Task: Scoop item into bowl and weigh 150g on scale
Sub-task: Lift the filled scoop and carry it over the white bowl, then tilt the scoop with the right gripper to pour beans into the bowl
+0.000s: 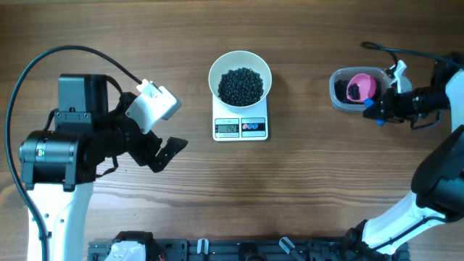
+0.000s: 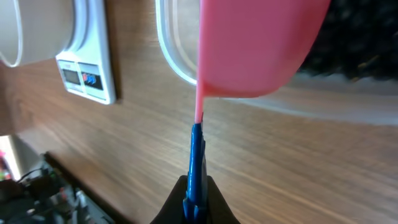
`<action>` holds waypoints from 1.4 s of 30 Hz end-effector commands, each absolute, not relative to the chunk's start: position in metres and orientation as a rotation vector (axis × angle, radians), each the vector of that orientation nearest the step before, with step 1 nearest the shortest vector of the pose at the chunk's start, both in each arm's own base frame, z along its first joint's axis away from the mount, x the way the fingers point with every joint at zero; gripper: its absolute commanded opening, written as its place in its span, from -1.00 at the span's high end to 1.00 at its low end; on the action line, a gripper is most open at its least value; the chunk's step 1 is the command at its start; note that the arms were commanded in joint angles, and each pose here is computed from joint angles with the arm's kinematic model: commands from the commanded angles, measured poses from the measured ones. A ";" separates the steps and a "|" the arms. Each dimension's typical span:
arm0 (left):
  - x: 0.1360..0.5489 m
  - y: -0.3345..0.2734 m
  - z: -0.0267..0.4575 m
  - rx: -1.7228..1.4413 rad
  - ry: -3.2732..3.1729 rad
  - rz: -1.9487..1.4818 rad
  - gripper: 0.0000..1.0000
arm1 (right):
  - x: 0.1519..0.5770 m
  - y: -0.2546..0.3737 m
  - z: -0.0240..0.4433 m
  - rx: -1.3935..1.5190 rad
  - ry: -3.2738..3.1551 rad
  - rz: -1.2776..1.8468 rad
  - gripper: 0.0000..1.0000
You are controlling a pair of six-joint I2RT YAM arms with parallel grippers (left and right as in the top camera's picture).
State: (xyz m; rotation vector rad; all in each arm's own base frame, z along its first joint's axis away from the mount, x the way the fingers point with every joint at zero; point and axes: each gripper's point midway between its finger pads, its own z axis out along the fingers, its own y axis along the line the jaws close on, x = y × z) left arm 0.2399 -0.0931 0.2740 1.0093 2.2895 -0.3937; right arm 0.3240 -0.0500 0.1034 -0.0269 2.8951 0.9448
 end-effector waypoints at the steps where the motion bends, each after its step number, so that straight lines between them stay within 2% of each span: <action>1: 0.242 -0.093 0.280 1.015 2.267 -0.388 -1.00 | 0.331 -0.039 0.115 -0.024 2.815 1.066 0.91; 6: 0.242 -0.093 0.280 1.015 2.267 -0.388 -1.00 | 0.337 -0.018 0.136 -0.021 2.715 1.190 0.91; 13: 0.242 -0.093 0.280 1.015 2.267 -0.388 -1.00 | 0.338 0.025 0.164 -0.117 2.701 1.190 0.91; 21: 0.242 -0.093 0.280 1.015 2.267 -0.388 -1.00 | 0.348 0.114 0.188 -0.356 2.664 1.118 0.91; 26: 0.242 -0.093 0.280 1.015 2.267 -0.388 -1.00 | 0.354 0.156 0.179 -0.486 2.682 0.964 0.91; 31: 0.242 -0.093 0.280 1.015 2.268 -0.388 -1.00 | 0.362 0.186 0.167 -0.650 2.662 0.673 0.91; 42: 0.242 -0.093 0.280 1.015 2.267 -0.388 -1.00 | 0.383 0.194 0.161 -0.797 2.552 0.123 0.92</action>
